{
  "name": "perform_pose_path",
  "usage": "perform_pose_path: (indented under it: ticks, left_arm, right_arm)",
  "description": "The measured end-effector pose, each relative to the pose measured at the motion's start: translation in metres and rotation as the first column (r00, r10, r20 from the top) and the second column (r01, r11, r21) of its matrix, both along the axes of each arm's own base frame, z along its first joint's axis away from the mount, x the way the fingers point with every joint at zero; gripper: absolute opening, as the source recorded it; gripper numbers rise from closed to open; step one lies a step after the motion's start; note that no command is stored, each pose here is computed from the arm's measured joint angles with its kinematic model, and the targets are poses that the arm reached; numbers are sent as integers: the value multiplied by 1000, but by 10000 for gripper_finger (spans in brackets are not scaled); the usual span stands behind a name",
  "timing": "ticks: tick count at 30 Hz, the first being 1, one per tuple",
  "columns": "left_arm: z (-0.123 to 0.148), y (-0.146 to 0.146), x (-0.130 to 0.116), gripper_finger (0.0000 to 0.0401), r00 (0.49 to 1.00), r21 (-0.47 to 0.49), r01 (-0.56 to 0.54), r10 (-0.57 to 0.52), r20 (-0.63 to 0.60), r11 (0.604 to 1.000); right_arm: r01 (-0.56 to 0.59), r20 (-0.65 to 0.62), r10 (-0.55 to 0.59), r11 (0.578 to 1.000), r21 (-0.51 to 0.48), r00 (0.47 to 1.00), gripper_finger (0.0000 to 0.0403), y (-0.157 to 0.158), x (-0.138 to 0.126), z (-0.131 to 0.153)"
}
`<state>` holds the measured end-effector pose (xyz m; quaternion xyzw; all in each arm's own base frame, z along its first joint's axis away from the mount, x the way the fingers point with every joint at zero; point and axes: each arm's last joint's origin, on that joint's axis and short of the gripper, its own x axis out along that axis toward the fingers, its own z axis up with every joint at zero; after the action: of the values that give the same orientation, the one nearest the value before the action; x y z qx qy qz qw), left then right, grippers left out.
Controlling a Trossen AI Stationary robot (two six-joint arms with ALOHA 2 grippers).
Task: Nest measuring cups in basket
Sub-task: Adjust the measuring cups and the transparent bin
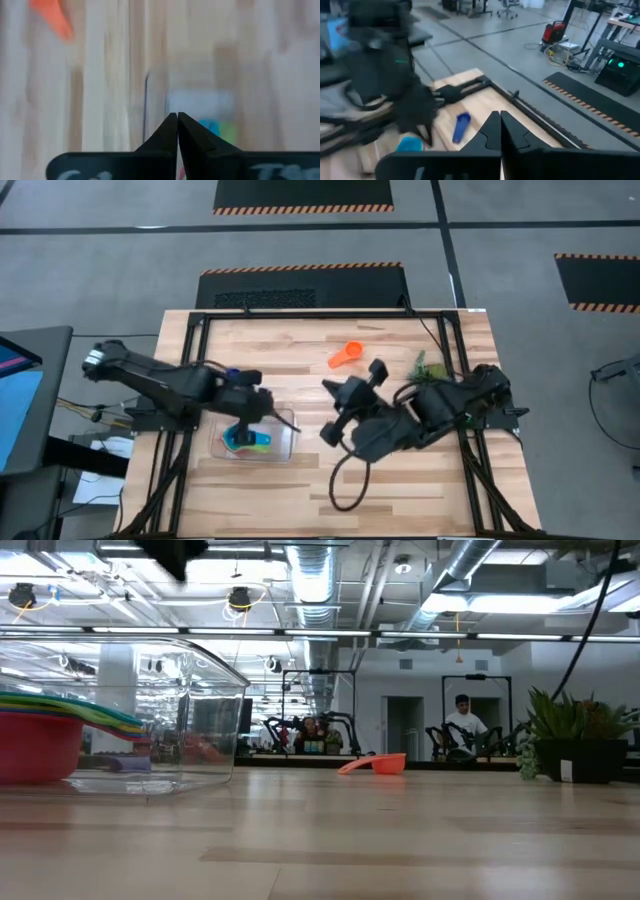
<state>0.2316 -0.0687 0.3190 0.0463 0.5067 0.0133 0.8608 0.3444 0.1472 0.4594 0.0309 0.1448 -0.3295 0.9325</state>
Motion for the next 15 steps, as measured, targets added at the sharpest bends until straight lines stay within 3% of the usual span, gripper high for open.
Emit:
perform_pose_path:
  ticks: [2, 5, 15]
  left_arm:
    - [-15, 7, 5, 0, 990, 27, -16, 20, -137, 1000]
    - [-36, 5, 18, 0, 963, 79, 55, -32, -266, 995]
    - [-93, -19, 47, 0, 862, 61, 224, -168, -477, 973]
  right_arm:
    - [-14, -33, 14, 1000, -12, 999, 6, 4, 1, -6]
    - [-22, -52, 21, 1000, -22, 998, 6, 7, -1, -7]
    - [-15, -116, 9, 999, -46, 993, 11, 6, 6, -20]
